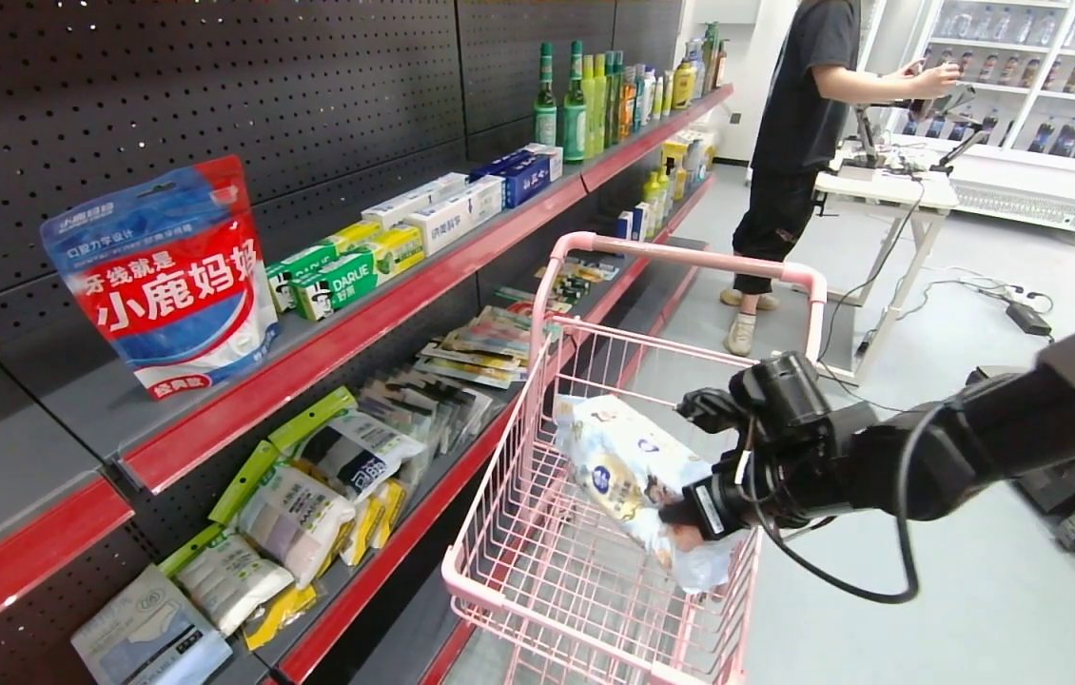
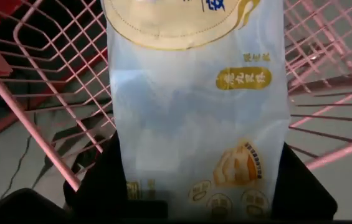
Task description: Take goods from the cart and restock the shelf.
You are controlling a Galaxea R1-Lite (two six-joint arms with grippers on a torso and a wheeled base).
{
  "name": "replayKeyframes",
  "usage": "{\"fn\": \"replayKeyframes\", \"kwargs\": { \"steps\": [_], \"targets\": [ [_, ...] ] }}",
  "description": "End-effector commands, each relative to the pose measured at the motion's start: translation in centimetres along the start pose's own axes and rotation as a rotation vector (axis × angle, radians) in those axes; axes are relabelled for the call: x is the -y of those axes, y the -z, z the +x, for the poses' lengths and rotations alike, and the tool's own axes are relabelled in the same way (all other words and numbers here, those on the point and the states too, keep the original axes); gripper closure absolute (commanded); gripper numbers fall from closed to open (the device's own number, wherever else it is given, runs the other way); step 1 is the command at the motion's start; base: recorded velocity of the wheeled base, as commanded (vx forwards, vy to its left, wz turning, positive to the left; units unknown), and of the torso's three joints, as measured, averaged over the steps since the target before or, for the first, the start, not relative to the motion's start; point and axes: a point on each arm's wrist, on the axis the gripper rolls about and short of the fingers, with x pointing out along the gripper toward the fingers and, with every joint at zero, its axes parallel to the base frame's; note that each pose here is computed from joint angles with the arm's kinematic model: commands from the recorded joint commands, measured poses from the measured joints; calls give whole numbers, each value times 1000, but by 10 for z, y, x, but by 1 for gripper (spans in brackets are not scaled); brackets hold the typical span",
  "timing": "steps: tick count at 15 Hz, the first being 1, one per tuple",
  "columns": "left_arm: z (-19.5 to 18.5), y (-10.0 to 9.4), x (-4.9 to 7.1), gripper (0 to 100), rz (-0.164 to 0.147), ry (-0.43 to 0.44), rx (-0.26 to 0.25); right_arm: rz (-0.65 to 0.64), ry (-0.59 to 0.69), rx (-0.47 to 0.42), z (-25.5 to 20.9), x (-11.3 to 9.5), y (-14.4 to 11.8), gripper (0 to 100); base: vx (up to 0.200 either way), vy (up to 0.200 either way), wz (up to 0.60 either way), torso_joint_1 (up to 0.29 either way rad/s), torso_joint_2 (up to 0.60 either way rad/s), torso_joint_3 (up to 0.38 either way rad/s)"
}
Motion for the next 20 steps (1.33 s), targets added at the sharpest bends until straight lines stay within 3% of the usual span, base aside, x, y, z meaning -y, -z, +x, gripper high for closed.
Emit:
{"fn": "replayKeyframes", "kwargs": {
  "steps": [1, 5, 10, 12, 20],
  "targets": [
    [0, 0, 0, 100, 0, -1, -1, 21, 117, 222, -100, -5, 4, 100, 0, 0, 0, 0, 0, 0],
    [0, 0, 0, 100, 0, -1, 0, 27, 272, 428, -190, -5, 45, 100, 0, 0, 0, 0, 0, 0],
    [0, 0, 0, 100, 0, 1, -1, 73, 414, 476, -255, -4, 108, 100, 0, 0, 0, 0, 0, 0],
    [0, 0, 0, 100, 0, -1, -1, 76, 409, 490, -266, -9, 125, 100, 0, 0, 0, 38, -79, -50],
    [0, 0, 0, 100, 0, 1, -1, 47, 419, 488, -268, -10, 131, 100, 0, 0, 0, 208, -490, -288]
  ]
}}
